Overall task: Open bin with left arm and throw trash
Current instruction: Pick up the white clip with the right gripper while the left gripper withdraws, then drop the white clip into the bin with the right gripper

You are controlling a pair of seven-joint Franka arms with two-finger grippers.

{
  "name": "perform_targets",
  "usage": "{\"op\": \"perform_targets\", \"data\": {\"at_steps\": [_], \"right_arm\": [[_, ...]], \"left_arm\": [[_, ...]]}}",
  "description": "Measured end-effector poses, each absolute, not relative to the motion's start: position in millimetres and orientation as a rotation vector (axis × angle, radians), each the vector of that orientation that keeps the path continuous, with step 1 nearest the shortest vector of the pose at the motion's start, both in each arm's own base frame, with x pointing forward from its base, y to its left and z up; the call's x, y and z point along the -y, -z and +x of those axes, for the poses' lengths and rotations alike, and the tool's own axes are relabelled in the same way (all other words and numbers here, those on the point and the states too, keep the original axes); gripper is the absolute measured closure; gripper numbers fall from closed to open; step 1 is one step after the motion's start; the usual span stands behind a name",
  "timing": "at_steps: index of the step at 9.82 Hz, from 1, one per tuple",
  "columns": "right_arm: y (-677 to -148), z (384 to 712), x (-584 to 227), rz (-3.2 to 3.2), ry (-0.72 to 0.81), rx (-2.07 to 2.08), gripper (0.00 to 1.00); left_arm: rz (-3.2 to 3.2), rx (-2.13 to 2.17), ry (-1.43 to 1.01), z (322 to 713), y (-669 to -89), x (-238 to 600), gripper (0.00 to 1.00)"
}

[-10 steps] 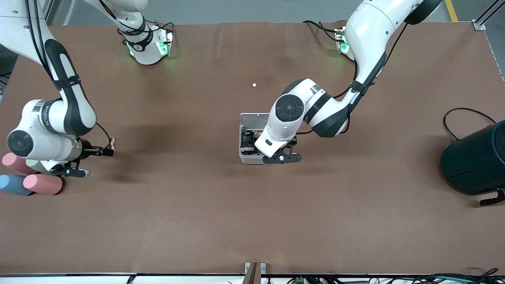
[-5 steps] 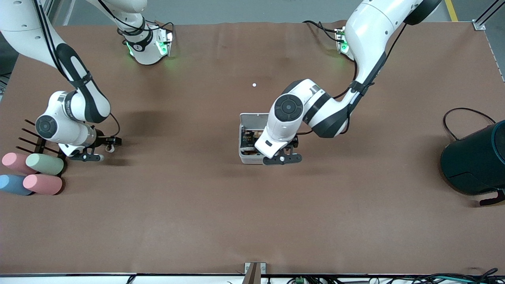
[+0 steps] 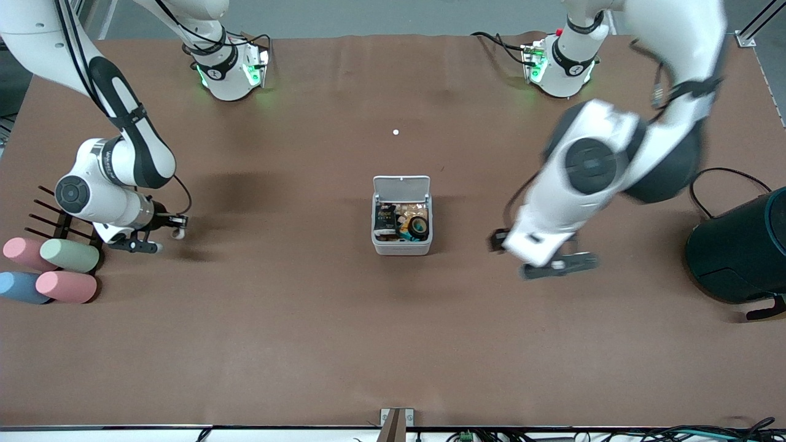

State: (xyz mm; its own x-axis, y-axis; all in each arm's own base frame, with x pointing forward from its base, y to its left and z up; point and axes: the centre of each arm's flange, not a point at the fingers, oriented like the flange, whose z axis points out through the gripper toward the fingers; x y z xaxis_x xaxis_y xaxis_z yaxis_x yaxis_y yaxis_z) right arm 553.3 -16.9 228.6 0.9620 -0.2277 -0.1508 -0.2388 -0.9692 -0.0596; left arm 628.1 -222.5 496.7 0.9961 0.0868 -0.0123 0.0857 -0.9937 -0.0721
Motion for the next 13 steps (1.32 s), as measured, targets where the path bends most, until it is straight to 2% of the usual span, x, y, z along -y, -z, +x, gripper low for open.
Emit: {"op": "perform_targets", "data": {"at_steps": [2, 3, 6, 9, 12, 13], "right_arm": [[-296.9, 591.0, -107.5, -2.945, -0.095, -0.600, 0.94], [-329.6, 596.1, -172.2, -2.896, -0.059, -0.711, 0.94], [-391.9, 575.0, -344.7, -2.739, -0.030, -0.916, 0.94], [-374.4, 547.6, -444.3, -2.698, -0.083, -0.900, 0.94], [-342.5, 544.3, -456.1, -2.722, -0.116, -0.896, 0.92], [-336.7, 544.7, -455.8, -2.728, -0.122, -0.897, 0.81]], "left_arm": [[-3.095, -0.001, -0.052, 615.9, -555.8, 153.1, 0.00], [-3.096, -0.047, -0.060, 606.3, -579.3, 126.1, 0.00], [-3.044, -0.056, -0.062, 571.4, -630.8, 79.0, 0.00], [-3.061, -0.103, -0.082, 568.9, -628.1, 49.0, 0.00], [-3.102, -0.084, 0.030, 576.1, -634.6, 42.7, 0.00], [-3.109, -0.059, 0.034, 571.8, -637.3, 32.8, 0.00]]}}
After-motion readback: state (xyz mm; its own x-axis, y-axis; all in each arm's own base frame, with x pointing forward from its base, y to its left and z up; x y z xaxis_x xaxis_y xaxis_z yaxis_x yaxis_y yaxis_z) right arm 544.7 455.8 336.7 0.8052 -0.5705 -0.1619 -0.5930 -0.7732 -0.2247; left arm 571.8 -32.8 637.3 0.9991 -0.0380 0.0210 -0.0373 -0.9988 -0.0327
